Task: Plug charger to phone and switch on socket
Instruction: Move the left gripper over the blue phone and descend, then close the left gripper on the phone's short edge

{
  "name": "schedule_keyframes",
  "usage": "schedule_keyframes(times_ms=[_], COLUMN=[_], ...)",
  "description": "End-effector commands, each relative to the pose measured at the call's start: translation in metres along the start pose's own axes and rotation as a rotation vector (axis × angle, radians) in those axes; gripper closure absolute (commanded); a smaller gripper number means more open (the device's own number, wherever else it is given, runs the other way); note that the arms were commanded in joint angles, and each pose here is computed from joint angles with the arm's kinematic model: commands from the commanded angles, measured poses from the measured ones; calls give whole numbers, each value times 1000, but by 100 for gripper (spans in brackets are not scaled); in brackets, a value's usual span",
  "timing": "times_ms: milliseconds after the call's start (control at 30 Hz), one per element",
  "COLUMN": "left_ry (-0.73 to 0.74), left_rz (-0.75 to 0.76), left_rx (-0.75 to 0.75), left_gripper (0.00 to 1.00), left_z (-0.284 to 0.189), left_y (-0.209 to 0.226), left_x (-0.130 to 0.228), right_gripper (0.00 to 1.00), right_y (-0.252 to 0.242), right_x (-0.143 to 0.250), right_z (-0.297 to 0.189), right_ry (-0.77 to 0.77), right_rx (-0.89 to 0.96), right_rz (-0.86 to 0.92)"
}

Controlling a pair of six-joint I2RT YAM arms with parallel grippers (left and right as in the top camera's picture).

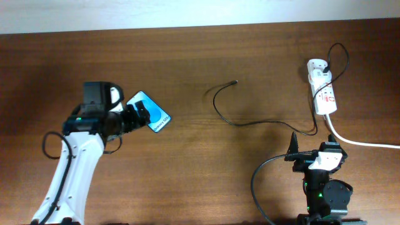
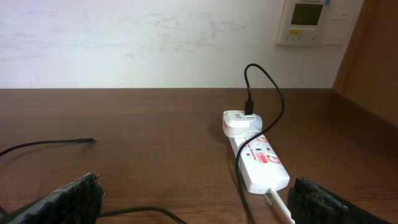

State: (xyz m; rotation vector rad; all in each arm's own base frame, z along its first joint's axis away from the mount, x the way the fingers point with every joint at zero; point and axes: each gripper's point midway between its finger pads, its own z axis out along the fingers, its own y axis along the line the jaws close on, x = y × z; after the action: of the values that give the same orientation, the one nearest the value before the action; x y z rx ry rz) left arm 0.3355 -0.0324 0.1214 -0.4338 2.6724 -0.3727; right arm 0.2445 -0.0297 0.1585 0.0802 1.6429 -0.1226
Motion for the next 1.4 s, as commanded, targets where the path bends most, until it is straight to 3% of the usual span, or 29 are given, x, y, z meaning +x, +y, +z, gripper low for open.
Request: schedule_keyframes(times_ms=[0, 133, 267, 567, 733, 1367], left_ry=[-151, -146, -40, 125, 171, 286], left_rz=[-57, -39, -70, -182, -283, -335], left_rx=[-219, -243, -282, -311, -373, -406], left_gripper=[0, 1, 1, 1, 1, 1], left_z=[-29, -33, 0, 86, 120, 151], left_y=[-10, -42, -53, -43, -11, 8], left_x=[-34, -59, -75, -53, -48, -12], right_gripper=[1, 1, 1, 1, 1, 1], right_y=[-3, -3, -3, -3, -3, -3], right_x=[3, 3, 3, 3, 3, 3], right_z=[0, 0, 0, 0, 0, 0], right_ry=[5, 6, 6, 5, 5, 5], right_rx=[14, 14, 14, 14, 14, 14], right_rz=[7, 7, 7, 8, 8, 7])
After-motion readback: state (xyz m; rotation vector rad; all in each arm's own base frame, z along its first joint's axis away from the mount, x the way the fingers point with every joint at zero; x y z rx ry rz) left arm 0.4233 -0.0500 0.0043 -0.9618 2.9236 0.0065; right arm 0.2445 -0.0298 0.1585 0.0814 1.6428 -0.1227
